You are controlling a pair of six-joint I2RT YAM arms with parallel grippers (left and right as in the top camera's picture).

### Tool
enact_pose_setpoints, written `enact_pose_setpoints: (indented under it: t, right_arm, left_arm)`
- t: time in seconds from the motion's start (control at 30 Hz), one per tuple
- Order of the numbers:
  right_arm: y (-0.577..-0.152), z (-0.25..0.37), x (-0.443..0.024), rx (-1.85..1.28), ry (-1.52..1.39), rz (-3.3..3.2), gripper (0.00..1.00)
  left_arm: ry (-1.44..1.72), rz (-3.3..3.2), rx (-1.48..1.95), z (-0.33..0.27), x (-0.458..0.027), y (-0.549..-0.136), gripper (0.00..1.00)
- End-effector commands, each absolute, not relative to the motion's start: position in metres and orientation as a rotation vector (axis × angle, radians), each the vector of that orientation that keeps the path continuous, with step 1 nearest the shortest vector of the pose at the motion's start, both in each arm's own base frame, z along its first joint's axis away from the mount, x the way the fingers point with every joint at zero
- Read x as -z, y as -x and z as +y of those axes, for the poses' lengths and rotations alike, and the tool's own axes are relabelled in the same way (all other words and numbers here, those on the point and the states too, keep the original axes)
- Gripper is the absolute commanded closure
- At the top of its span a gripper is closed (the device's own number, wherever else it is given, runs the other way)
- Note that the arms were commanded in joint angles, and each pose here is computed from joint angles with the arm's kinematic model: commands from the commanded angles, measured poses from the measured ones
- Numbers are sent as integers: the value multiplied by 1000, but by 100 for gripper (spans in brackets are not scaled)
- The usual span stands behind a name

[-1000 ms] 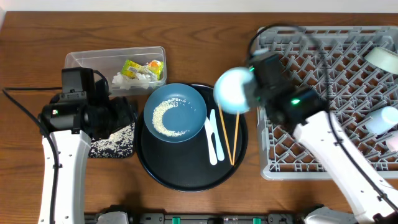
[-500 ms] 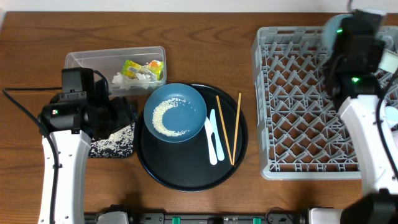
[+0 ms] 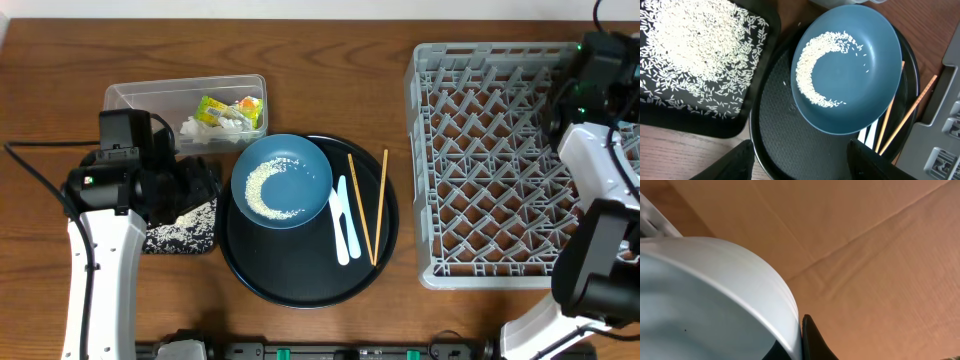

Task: Sort waste into correct bins and load items into the dishwasher rack
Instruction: 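Lower bowl into the rack, open right gripper and withdraw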

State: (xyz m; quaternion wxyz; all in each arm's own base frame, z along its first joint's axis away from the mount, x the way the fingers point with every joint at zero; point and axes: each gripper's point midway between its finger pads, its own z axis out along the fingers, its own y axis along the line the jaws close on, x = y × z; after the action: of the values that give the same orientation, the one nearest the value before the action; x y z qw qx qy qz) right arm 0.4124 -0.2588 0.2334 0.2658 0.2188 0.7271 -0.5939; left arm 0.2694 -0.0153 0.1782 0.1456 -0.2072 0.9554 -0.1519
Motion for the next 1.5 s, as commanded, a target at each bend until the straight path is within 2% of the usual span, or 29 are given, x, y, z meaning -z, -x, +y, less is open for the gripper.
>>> enact_pose_setpoints:
  t: [0.0,0.3,0.7,0.97,1.1,1.2,1.47]
  right_arm:
    - [-398,-278,-232,1690,-634,1975,99]
    - [-402,-279,-219,1643,-581,2031,99]
    - [-404,-268,-174,1574,-506,2135,99]
    - [-426,-242,-157,1434,-366,2205,98]
    - [-431,-225,-139,1325,-329,2272,87]
    - [-428,-219,-132,1292,-372,2284,74]
    - [-421,-203,-120,1276,-348,2350,56]
  left_arm:
    - [593,2739,423,-13,-184,-270,39]
    - [594,2743,423,-13,-184,-270,39]
    - [595,2743,423,-13,-184,-269,39]
    - [598,2742,424,-13,-184,-270,39]
    - [598,2742,424,-13,-184,-270,39]
    - [598,2742,424,-13,-184,-270,39]
    - [598,2741,424,-13,-184,-270,39]
